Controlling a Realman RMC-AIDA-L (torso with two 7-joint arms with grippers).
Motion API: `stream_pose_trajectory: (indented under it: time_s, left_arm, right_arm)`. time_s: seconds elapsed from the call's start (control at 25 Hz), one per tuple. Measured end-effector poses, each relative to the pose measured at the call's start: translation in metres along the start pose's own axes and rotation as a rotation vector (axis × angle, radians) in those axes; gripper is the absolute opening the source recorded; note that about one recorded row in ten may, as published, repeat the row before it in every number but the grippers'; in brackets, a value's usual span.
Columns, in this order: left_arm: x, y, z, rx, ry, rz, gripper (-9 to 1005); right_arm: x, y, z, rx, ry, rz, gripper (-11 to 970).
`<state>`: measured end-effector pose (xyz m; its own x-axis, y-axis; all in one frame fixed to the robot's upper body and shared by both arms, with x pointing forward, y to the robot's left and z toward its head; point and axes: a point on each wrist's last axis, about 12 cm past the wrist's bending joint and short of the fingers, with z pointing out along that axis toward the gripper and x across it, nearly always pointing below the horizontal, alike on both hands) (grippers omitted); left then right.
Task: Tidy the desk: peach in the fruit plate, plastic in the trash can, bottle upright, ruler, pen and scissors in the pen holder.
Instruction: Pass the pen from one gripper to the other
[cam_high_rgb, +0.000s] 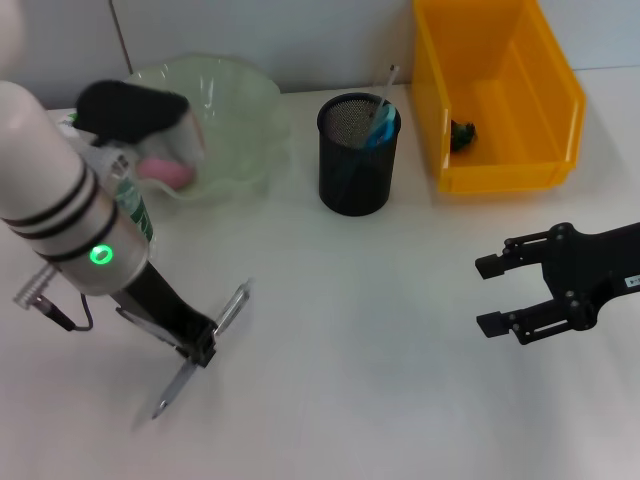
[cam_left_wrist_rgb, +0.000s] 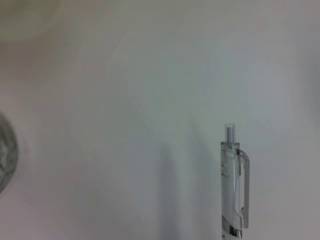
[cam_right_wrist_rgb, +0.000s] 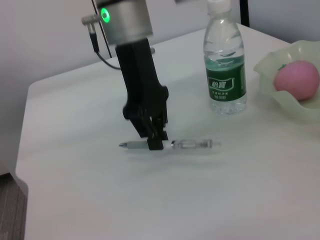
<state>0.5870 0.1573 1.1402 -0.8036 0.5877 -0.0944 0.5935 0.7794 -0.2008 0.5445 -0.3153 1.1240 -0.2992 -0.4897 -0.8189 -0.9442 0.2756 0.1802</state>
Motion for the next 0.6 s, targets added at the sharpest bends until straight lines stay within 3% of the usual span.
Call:
stream_pose_trajectory:
  time_s: [0.04, 0.24, 0.32, 0.6]
  left_arm:
    - [0.002, 0.002, -0.01, 0.062, -0.049, -0.005, 147]
    - [0.01, 0.01, -0.027, 0.184, -0.154, -0.005, 148]
    - [0.018, 0.02, -0.039, 0.282, -0.272, -0.007, 148]
    - [0.036, 0.031, -0.042, 0.448, -0.532, 0.065, 149]
  right_arm:
    - [0.001, 0.0, -0.001, 0.003, 0.002, 0.002, 709]
    - [0.002, 0.0, -0.003, 0.008, -0.002, 0.007, 707]
    - [0.004, 0.001, -0.004, 0.012, -0.003, 0.012, 707]
    - [0.005, 0.0, -0.006, 0.025, -0.029, 0.042, 705]
